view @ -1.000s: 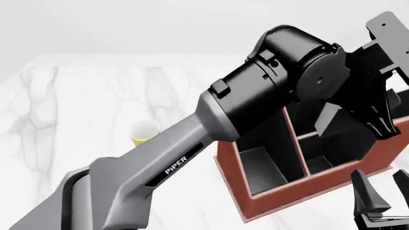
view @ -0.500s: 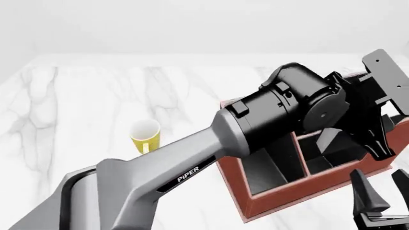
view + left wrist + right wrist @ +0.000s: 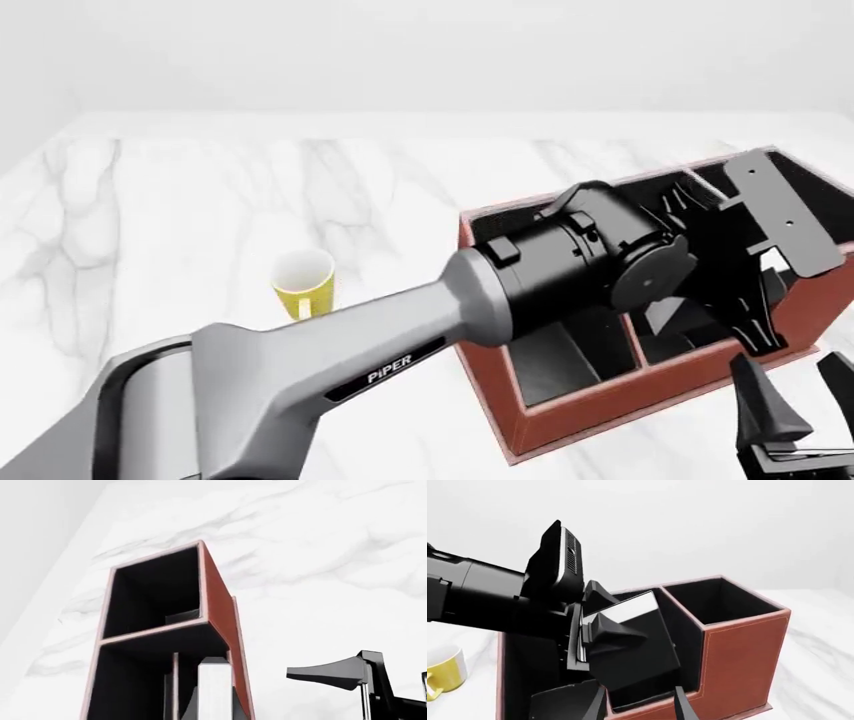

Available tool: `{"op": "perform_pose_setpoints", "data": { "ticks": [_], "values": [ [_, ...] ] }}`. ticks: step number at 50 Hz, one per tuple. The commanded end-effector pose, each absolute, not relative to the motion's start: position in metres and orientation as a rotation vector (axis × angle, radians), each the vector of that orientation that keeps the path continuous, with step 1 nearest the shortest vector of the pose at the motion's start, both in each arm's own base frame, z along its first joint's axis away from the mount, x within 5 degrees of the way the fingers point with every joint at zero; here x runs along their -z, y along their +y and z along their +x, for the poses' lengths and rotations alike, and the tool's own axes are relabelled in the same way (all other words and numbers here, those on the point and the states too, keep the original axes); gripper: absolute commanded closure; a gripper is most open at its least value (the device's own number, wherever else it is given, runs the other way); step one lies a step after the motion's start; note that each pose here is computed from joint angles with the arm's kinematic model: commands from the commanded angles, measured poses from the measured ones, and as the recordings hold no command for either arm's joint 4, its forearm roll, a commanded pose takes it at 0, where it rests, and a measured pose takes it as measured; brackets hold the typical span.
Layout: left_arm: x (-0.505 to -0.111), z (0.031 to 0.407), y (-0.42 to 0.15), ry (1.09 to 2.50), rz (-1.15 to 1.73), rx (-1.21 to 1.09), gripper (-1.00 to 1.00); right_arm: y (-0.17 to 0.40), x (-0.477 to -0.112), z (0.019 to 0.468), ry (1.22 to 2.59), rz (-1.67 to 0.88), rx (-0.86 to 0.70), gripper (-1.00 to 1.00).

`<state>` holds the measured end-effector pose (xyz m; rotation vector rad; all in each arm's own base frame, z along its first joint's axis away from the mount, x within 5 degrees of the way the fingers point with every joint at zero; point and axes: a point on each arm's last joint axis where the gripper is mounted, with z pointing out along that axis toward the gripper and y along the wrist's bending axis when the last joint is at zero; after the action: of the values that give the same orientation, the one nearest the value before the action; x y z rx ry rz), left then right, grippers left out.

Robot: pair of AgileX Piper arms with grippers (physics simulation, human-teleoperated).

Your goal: Pick up the book and place it in the back compartment of the caddy.

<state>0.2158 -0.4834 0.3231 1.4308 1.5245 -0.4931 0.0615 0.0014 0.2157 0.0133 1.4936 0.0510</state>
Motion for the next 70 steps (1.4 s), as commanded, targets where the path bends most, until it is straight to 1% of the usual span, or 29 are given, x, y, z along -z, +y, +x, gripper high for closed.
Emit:
{"op": "perform_pose_setpoints", "data": {
  "ticks": [1, 5, 18, 20, 32, 35, 41, 46, 48, 54, 56, 57, 58, 59, 70],
  "values": [
    [-0.318, 0.228, -0.484, 1.500, 1.417, 0.468, 1.00, 0.001, -0.216, 0.063, 1.495, 0.013, -0.050, -1.00],
    [-0.316, 0.221, -0.488, 1.501, 1.424, 0.481, 1.00, 0.001, -0.216, 0.064, 1.497, 0.017, -0.054, -1.00],
    [-0.309, 0.232, -0.492, 1.516, 1.406, 0.477, 1.00, 0.001, -0.216, 0.066, 1.502, 0.023, -0.061, -1.00],
    [-0.306, 0.239, -0.491, 1.522, 1.400, 0.466, 1.00, 0.002, -0.216, 0.066, 1.502, 0.023, -0.061, -1.00],
    [-0.293, 0.251, -0.492, 1.541, 1.392, 0.451, 1.00, 0.002, -0.216, 0.067, 1.503, 0.021, -0.062, -1.00],
    [-0.287, 0.260, -0.492, 1.549, 1.390, 0.436, 1.00, 0.002, -0.215, 0.067, 1.504, 0.022, -0.063, -1.00],
    [-0.285, 0.258, -0.493, 1.553, 1.374, 0.452, 1.00, 0.002, -0.216, 0.068, 1.506, 0.024, -0.065, -1.00],
    [-0.282, 0.262, -0.493, 1.553, 1.362, 0.452, 1.00, 0.002, -0.216, 0.068, 1.506, 0.024, -0.065, -1.00],
    [-0.276, 0.270, -0.493, 1.561, 1.365, 0.436, 1.00, 0.002, -0.216, 0.068, 1.506, 0.024, -0.065, -1.00],
    [-0.272, 0.270, -0.493, 1.566, 1.354, 0.444, 1.00, 0.002, -0.216, 0.068, 1.507, 0.025, -0.067, -1.00],
    [-0.272, 0.269, -0.492, 1.548, 1.350, 0.444, 1.00, 0.002, -0.216, 0.068, 1.507, 0.026, -0.066, -1.00],
    [-0.273, 0.260, -0.493, 1.532, 1.358, 0.455, 1.00, 0.002, -0.216, 0.068, 1.508, 0.026, -0.067, -1.00],
    [-0.272, 0.255, -0.495, 1.547, 1.359, 0.469, 1.00, 0.002, -0.216, 0.068, 1.508, 0.026, -0.067, -1.00],
    [-0.270, 0.262, -0.494, 1.541, 1.357, 0.454, 1.00, 0.002, -0.216, 0.068, 1.508, 0.027, -0.066, -1.00],
    [-0.263, 0.265, -0.499, 1.545, 1.344, 0.463, 1.00, 0.002, -0.215, 0.068, 1.510, 0.031, -0.072, -1.00]
  ]
}}
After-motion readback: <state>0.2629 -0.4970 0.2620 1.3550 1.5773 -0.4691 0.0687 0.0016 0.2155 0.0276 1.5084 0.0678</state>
